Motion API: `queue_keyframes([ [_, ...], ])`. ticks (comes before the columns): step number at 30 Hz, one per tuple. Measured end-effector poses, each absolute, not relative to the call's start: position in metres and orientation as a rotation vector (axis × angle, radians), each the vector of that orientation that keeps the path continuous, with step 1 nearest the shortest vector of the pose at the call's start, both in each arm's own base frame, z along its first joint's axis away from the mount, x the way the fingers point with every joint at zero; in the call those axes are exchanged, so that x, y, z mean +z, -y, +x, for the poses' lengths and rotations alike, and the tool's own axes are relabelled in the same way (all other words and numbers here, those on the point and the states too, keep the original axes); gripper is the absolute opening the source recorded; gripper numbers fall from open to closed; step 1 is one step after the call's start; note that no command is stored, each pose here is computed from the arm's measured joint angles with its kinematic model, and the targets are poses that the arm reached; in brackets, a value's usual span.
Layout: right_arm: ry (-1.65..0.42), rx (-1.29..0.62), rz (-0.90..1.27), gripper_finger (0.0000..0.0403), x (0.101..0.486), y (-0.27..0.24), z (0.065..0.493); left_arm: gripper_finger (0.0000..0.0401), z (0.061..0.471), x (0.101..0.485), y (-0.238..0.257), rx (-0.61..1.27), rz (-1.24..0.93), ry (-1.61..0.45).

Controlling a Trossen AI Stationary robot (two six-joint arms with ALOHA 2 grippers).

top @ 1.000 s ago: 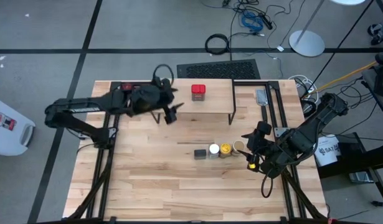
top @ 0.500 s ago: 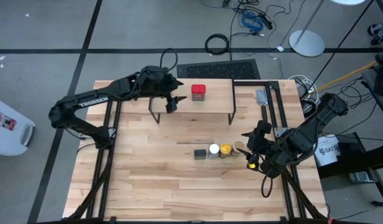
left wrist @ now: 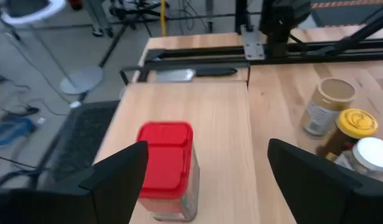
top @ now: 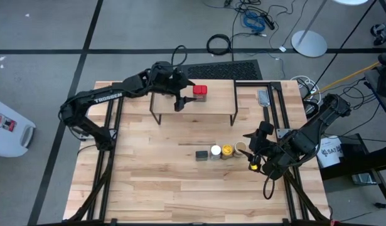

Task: Shelf spices
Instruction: Remove the red seasoning can from the shelf

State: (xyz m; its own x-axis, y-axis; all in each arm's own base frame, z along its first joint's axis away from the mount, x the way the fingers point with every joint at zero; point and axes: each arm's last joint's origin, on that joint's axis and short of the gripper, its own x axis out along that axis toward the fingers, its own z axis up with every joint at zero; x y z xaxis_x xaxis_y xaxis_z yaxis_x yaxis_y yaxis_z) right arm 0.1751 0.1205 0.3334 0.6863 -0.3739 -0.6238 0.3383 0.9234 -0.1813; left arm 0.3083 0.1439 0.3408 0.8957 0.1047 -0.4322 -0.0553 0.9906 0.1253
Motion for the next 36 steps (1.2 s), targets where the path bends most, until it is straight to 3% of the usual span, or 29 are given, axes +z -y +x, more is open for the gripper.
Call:
queue_keyframes([
  [31,-0.703,-0.399,-0.038,0.0267,0.334,-0.121,0.176,0.0345,0.335,0.284,-0.193,0.100,0.065,-0.505],
  [36,-0.703,-0.399,-0.038,0.0267,0.334,-0.121,0.176,0.0321,0.336,0.284,-0.192,0.054,0.071,-0.496],
])
